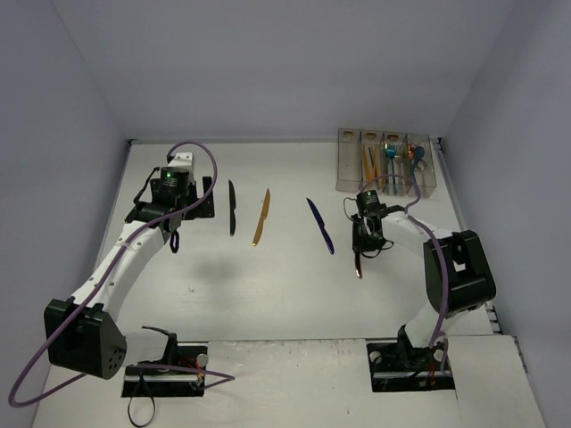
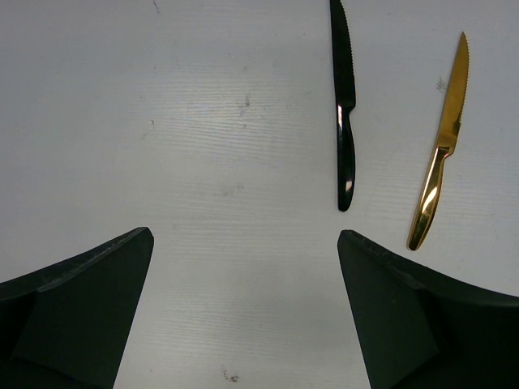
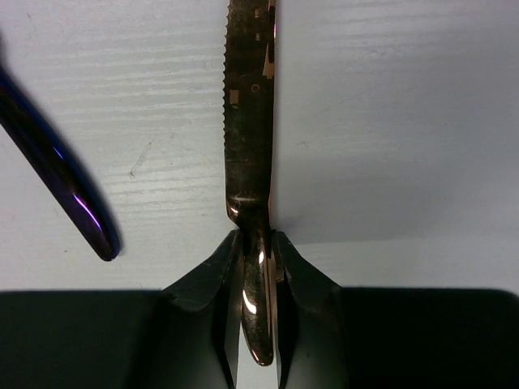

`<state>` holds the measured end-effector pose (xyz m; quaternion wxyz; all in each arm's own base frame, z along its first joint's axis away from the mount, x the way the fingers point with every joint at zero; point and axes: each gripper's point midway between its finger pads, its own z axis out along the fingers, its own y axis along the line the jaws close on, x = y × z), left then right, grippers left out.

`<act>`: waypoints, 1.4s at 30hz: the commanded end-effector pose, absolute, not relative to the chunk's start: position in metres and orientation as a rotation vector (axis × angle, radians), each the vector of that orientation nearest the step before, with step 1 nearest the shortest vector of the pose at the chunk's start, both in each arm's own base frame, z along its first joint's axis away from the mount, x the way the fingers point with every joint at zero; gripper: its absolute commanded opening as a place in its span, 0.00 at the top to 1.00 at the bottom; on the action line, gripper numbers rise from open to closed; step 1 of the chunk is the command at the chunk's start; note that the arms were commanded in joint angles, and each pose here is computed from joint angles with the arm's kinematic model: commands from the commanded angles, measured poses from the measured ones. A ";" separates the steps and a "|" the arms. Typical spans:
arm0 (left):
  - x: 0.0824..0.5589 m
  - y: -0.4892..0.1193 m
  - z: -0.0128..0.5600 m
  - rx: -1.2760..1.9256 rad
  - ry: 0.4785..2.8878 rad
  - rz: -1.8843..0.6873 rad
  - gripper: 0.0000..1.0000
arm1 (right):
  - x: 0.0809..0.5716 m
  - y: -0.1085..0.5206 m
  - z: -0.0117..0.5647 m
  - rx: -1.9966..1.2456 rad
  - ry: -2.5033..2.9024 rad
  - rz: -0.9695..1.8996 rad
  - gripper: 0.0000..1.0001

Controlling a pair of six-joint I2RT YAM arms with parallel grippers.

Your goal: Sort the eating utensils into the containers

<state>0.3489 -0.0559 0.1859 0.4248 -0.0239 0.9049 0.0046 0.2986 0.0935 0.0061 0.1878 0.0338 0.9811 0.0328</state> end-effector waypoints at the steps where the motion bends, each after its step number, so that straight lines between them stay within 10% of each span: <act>1: 0.361 -0.056 0.216 -0.087 2.180 -0.006 0.03 | 0.310 0.102 0.022 0.078 2.715 0.117 1.00; 20: 0.361 -0.058 0.215 -0.085 2.188 -0.020 0.03 | 0.494 0.132 0.245 -0.033 2.108 0.174 1.00; 42: 0.361 -0.061 0.212 -0.078 2.198 -0.040 0.03 | 0.627 0.105 0.148 0.010 2.143 0.155 1.00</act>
